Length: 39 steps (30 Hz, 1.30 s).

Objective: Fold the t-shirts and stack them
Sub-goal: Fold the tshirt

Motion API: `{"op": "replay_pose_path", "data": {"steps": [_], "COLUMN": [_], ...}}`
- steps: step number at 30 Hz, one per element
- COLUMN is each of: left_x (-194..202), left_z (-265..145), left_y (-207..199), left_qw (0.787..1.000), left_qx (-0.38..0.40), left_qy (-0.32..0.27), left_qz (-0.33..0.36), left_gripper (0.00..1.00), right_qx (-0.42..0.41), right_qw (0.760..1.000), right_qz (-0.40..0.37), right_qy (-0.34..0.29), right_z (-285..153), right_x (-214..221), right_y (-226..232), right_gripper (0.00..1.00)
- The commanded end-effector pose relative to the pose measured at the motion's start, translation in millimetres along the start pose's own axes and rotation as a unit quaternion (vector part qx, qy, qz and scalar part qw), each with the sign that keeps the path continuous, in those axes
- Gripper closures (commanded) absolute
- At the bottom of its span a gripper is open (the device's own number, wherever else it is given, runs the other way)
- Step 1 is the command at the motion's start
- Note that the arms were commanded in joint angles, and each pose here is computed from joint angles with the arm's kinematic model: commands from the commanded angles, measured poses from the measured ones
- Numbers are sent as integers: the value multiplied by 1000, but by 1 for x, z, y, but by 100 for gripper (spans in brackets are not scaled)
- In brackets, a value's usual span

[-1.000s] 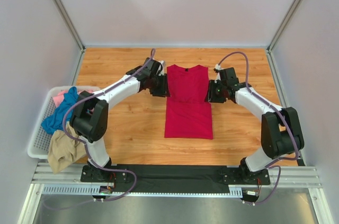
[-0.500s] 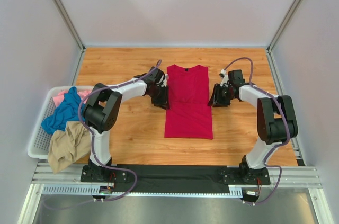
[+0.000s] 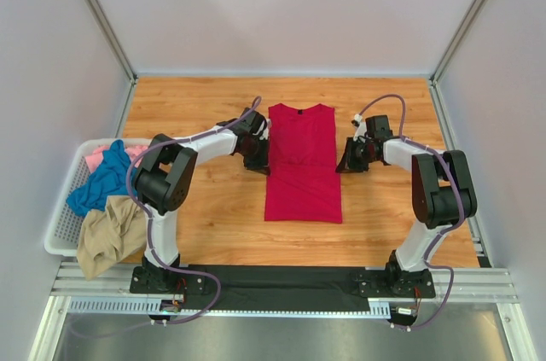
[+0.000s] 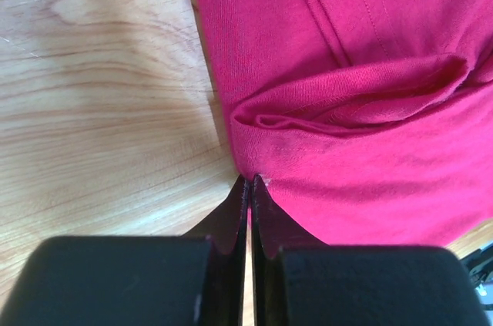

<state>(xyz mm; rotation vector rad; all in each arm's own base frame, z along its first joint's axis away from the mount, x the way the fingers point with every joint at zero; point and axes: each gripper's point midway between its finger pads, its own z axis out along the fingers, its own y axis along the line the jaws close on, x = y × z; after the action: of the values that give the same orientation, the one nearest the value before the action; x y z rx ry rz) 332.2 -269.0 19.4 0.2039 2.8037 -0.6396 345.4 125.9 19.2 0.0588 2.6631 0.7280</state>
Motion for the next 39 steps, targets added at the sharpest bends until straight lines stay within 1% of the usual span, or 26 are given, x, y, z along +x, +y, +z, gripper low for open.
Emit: {"op": "replay_pose_path", "data": {"steps": [1, 3, 4, 5, 6, 7, 8, 10, 11, 13, 15, 16, 17, 19, 20, 23, 24, 25, 29, 34, 39], "left_x": [-10, -10, -9, -11, -13, -10, -15, -12, -17, -10, 9, 9, 32, 45, 65, 83, 96, 98, 115, 122, 131], "left_z": [-4, -5, -6, -11, -16, -20, -30, -41, -53, -61, -67, -67, -65, -62, -58, -51, -46, -44, -37, -32, -27], "left_y": [8, 8, 9, 7, 8, 10, 14, 21, 24, 26, 16, 7, 0, -11, -14, -26, -22, -26, -19, -22, -13], "left_qw": [999, 999, 999, 999, 999, 999, 997, 995, 993, 993, 996, 997, 999, 998, 999, 996, 995, 994, 995, 995, 997], "left_qx": [-22, -24, -26, -27, -32, -41, -60, -85, -101, -103, -65, -37, -5, 28, 43, 86, 87, 96, 85, 82, 51], "left_qy": [-23, -22, -19, -25, -28, -24, -38, -42, -60, -64, -59, -72, -51, -49, -27, -10, 2, -1, 13, 22, 32], "left_qz": [-2, -4, -5, -4, -4, -6, -3, -2, -1, -7, -17, -15, -14, -17, -17, -34, -42, -45, -54, -52, -57], "left_gripper": [100, 100, 99, 93, 79, 72, 64, 61, 60, 58, 57, 56, 55, 55, 55, 54, 54, 54, 54, 54, 56], "right_qx": [0, 0, -2, -2, -3, -2, 7, 18, 32, 52, 46, 43, 39, 31, 30, 10, 9, 5, -4, 3, 22], "right_qw": [1000, 1000, 1000, 1000, 999, 999, 999, 997, 995, 992, 992, 991, 990, 990, 988, 987, 986, 986, 984, 982, 982], "right_qz": [-10, -7, -2, 5, 12, 19, 45, 72, 89, 111, 120, 123, 131, 137, 145, 154, 158, 158, 168, 175, 176], "right_qy": [-27, -24, -30, -29, -31, -32, -27, -13, -13, 4, 8, 13, 29, 31, 41, 42, 50, 52, 58, 66, 58], "right_z": [3, 2, -2, -6, -9, -14, -23, -30, -39, -43, -51, -53, -53, -56, -55, -55, -53, -53, -49, -47, -50], "right_x": [-13, -11, -14, -13, -13, -13, -9, 6, 13, 36, 49, 56, 72, 84, 95, 107, 117, 120, 136, 151, 154], "right_y": [0, 1, 4, 7, 9, 13, 15, 14, 13, 5, 8, 9, 8, 11, 9, 17, 17, 20, 21, 17, 10], "right_gripper": [91, 82, 72, 68, 64, 54, 50, 42, 41, 38, 37, 37, 37, 36, 37, 37, 38, 38, 39, 42, 43]}}
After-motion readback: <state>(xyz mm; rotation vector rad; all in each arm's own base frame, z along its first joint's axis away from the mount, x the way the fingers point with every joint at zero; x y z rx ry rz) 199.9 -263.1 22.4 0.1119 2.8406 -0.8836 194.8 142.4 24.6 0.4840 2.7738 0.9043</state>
